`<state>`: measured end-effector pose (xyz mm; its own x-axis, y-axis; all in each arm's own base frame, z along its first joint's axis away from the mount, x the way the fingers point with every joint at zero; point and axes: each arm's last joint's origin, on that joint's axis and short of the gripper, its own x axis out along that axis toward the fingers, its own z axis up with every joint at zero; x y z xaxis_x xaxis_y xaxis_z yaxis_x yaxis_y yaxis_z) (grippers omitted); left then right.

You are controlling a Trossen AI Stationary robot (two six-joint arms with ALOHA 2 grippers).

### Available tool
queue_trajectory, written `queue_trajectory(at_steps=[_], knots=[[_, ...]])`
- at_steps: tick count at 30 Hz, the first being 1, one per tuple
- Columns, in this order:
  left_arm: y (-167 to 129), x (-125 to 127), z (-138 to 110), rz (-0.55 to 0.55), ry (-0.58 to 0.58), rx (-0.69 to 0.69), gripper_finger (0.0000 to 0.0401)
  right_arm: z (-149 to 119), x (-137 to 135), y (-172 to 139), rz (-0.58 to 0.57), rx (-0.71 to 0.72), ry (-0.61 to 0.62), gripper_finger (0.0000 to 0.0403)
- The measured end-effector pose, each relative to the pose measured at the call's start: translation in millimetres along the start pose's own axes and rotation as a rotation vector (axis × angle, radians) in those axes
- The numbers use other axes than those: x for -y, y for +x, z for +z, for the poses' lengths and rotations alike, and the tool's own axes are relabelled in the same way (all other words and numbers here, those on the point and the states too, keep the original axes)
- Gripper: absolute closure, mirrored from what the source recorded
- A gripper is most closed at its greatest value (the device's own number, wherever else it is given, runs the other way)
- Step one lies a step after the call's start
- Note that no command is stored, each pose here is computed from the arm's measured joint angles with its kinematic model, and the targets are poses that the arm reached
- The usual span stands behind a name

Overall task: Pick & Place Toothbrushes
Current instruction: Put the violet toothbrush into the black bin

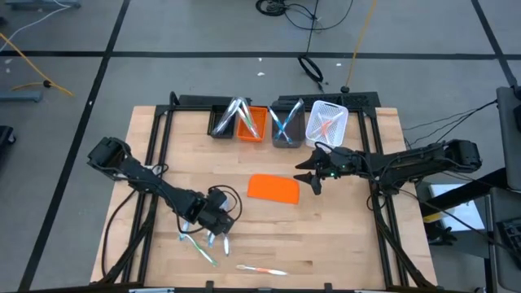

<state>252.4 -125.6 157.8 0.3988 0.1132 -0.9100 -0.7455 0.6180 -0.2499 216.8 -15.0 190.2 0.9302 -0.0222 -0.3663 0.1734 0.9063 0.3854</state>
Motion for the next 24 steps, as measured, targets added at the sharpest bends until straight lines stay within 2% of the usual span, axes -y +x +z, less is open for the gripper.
queue_trajectory(at_steps=[5,7,16,20,24], knots=[[0.0,-0.1,0.6,0.003,0.025,0.019,0.037,0.0,0.0,0.0,0.0,0.0,0.0,0.0188],[0.0,-0.1,0.8,0.004,0.033,0.021,0.0391,0.0,0.0,0.0,0.0,0.0,0.0,0.0188],[-5.5,1.3,3.2,-0.022,0.061,0.05,0.04,0.0,0.0,0.0,0.0,0.0,0.0,0.0188],[-17.8,10.9,8.2,-0.147,0.117,0.108,0.04,0.0,-0.1,0.0,0.004,-0.001,0.0,0.0188],[-37.5,23.9,16.9,-0.303,0.204,0.249,0.0401,-0.6,-3.4,0.1,0.02,0.0,-0.006,0.0188]])
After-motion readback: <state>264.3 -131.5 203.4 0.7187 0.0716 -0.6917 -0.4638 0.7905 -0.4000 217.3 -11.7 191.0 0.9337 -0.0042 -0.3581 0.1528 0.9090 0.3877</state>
